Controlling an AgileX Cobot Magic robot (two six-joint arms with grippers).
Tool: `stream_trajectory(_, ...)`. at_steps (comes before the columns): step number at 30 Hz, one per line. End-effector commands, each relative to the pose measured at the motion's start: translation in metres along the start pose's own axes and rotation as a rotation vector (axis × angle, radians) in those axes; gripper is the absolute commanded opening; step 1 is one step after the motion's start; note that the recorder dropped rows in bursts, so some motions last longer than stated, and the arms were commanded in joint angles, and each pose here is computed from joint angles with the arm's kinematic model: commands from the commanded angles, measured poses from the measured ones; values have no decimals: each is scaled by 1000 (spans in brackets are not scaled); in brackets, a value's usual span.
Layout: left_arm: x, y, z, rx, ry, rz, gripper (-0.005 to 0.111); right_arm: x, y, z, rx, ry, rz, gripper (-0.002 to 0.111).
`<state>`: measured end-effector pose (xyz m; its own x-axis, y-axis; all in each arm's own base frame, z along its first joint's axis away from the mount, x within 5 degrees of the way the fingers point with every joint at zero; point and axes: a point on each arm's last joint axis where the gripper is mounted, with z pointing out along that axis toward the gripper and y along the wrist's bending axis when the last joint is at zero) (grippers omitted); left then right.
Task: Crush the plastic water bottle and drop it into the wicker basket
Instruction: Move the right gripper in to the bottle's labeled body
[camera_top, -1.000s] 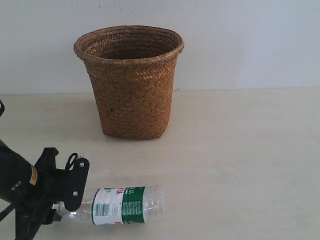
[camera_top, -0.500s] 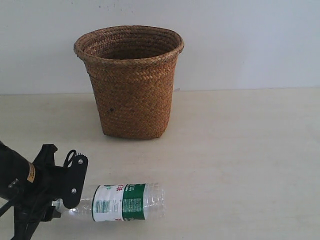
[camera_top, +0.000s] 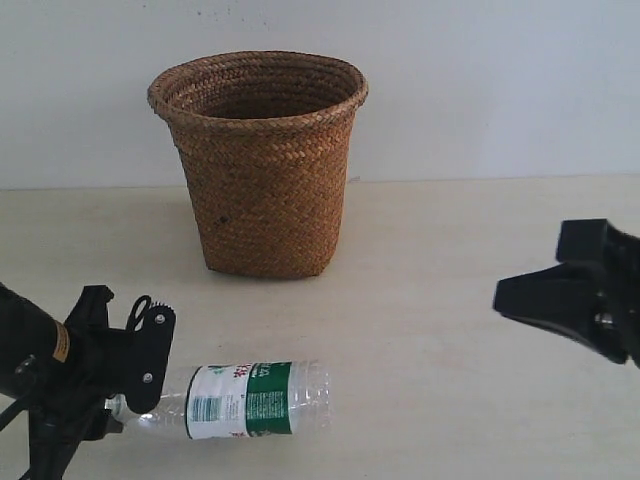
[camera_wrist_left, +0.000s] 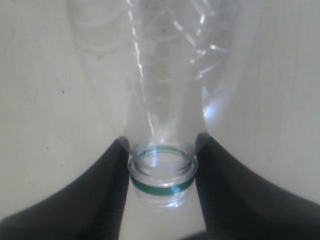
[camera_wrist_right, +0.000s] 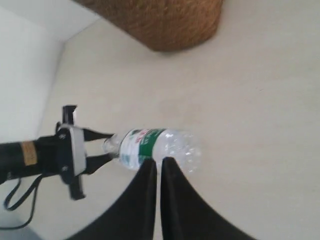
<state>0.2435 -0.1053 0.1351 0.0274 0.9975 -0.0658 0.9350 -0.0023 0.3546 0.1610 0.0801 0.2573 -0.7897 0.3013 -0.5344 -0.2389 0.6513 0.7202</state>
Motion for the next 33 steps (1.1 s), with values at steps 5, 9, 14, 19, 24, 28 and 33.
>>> stream_trajectory(5, -3, 2, -3, -24, -27, -17, 4, -13, 2, 46, -152, 99, -7, 0)
stream_trajectory(9, -4, 3, -3, -37, -38, -19, 4, -4, 19, 75, -122, 163, -68, 0)
stream_trajectory(14, -4, 3, -3, -36, -37, -30, 4, 8, 48, 113, -69, 197, -169, 0)
stream_trajectory(19, -4, 3, -3, -36, -37, -35, 4, 15, 51, 144, 13, 208, -192, 0)
stream_trajectory(24, -5, 4, -3, -42, -42, -40, 4, 24, 43, 167, 101, 218, -212, 0)
stream_trajectory(28, -5, 4, -3, -45, -44, -40, 4, 33, 49, 177, 93, 245, -248, 0)
stream_trajectory(33, -5, 4, -3, -45, -44, -40, 4, 36, 48, 181, 109, 245, -253, 0)
